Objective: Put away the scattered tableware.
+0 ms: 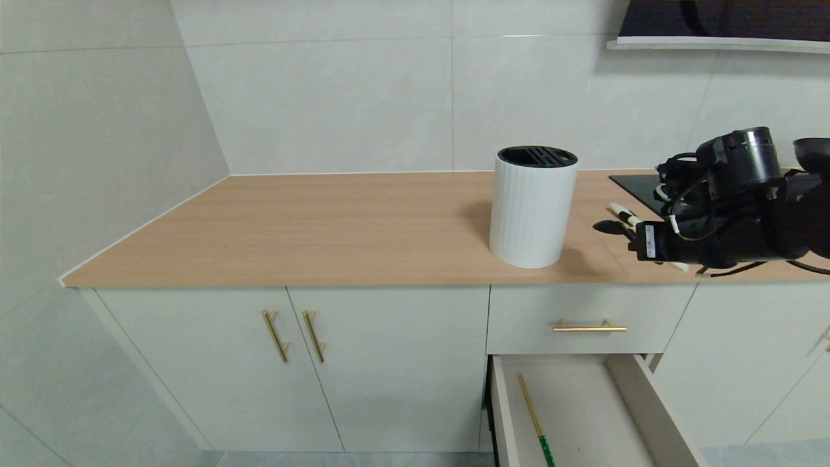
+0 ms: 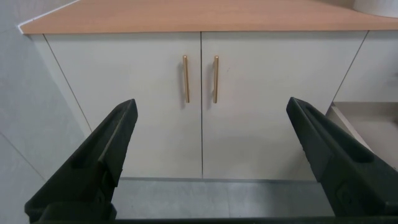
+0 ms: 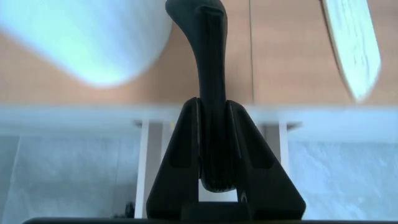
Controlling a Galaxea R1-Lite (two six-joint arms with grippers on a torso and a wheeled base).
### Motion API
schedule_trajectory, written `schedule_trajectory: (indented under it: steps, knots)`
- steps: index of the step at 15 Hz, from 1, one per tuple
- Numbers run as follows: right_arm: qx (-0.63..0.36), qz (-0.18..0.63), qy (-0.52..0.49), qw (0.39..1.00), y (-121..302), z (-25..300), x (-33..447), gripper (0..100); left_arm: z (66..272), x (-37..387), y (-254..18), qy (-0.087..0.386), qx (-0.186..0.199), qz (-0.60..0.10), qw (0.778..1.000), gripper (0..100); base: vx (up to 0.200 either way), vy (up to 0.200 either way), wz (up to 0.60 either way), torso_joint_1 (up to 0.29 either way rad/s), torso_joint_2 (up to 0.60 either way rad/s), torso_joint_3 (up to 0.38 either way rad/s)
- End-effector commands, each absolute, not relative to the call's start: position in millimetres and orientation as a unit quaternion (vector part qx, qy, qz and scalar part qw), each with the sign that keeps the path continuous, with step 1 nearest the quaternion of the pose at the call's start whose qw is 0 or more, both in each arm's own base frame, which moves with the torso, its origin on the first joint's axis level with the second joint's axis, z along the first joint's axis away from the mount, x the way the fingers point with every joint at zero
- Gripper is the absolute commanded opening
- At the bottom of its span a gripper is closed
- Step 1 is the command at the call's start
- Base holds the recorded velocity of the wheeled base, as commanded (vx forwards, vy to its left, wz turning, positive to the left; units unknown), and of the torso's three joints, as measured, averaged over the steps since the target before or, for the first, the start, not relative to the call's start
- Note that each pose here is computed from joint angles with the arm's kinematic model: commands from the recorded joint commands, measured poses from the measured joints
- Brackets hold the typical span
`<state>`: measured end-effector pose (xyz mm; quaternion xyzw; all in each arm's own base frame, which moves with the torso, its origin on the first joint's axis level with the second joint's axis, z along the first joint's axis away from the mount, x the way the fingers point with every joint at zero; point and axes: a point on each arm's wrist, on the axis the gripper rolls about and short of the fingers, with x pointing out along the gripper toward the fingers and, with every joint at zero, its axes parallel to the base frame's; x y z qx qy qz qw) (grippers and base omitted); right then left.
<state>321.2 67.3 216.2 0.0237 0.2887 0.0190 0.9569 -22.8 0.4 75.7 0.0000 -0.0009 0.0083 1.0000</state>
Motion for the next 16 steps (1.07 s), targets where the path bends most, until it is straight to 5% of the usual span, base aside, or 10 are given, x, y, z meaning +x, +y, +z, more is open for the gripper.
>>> schedule_trajectory:
  steps: [1, 16]
  knots:
    - [0.015, 0.027, 0.267, 0.963, 71.8, 217.2, 283.4, 0, 75.6, -22.8, 0.4, -0.001, 0.0, 0.008, 1.0, 100, 0.0, 0.0, 0.0, 0.0, 0.0, 0.0]
    - [0.009, 0.024, 0.279, 0.96, 64.4, 196.8, 254.7, 0, 75.6, -22.8, 0.4, -0.001, 0.0, 0.008, 1.0, 100, 0.0, 0.0, 0.0, -0.014, 0.03, 0.02]
